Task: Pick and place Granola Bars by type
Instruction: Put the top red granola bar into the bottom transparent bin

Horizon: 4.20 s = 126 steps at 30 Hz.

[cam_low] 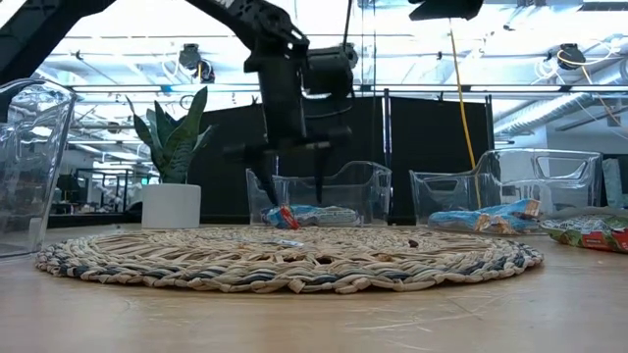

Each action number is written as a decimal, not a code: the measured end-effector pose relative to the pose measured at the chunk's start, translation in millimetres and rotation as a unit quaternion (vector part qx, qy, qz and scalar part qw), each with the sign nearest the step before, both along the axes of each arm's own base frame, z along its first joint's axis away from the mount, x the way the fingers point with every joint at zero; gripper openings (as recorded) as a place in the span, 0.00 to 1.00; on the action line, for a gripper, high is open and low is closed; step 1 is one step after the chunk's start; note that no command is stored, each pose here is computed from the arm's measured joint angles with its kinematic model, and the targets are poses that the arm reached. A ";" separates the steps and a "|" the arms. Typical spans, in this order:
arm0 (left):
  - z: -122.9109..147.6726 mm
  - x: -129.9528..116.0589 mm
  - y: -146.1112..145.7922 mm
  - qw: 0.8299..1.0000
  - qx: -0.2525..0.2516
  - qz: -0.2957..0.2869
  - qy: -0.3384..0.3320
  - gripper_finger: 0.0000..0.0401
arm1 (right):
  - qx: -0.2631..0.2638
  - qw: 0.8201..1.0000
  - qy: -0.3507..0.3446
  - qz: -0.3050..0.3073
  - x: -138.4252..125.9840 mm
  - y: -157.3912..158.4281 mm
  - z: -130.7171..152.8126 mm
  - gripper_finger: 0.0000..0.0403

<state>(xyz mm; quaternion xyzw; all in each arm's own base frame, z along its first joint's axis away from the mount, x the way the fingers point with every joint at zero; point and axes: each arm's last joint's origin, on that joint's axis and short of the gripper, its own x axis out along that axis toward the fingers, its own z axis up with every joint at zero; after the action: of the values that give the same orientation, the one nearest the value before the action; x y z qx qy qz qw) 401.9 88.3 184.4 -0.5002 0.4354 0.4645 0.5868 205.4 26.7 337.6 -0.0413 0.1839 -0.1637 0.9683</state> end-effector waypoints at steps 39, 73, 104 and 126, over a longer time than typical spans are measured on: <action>37.6 -13.0 -65.1 0.988 0.047 -0.124 -0.081 0.04 | -0.048 0.869 0.419 0.257 5.7 60.1 -95.2 0.66; 115.3 -149.5 -303.0 0.971 -0.084 -0.192 -0.118 0.04 | -0.131 0.698 0.622 0.330 -24.4 38.3 -180.6 0.73; -2.7 -216.0 -295.4 0.989 -0.058 -0.108 0.087 0.03 | -0.131 0.735 0.561 0.358 -6.6 46.2 -171.7 0.73; -25.3 -218.6 -287.7 0.993 -0.039 -0.103 0.052 0.03 | -0.145 0.750 0.526 0.374 -7.8 45.6 -189.9 0.73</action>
<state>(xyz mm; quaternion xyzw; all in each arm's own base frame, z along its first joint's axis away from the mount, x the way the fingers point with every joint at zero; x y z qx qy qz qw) 183.3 -199.4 159.1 -0.4501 0.5324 0.4100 0.5881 197.5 72.3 147.7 -0.3260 0.6082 0.2343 0.6848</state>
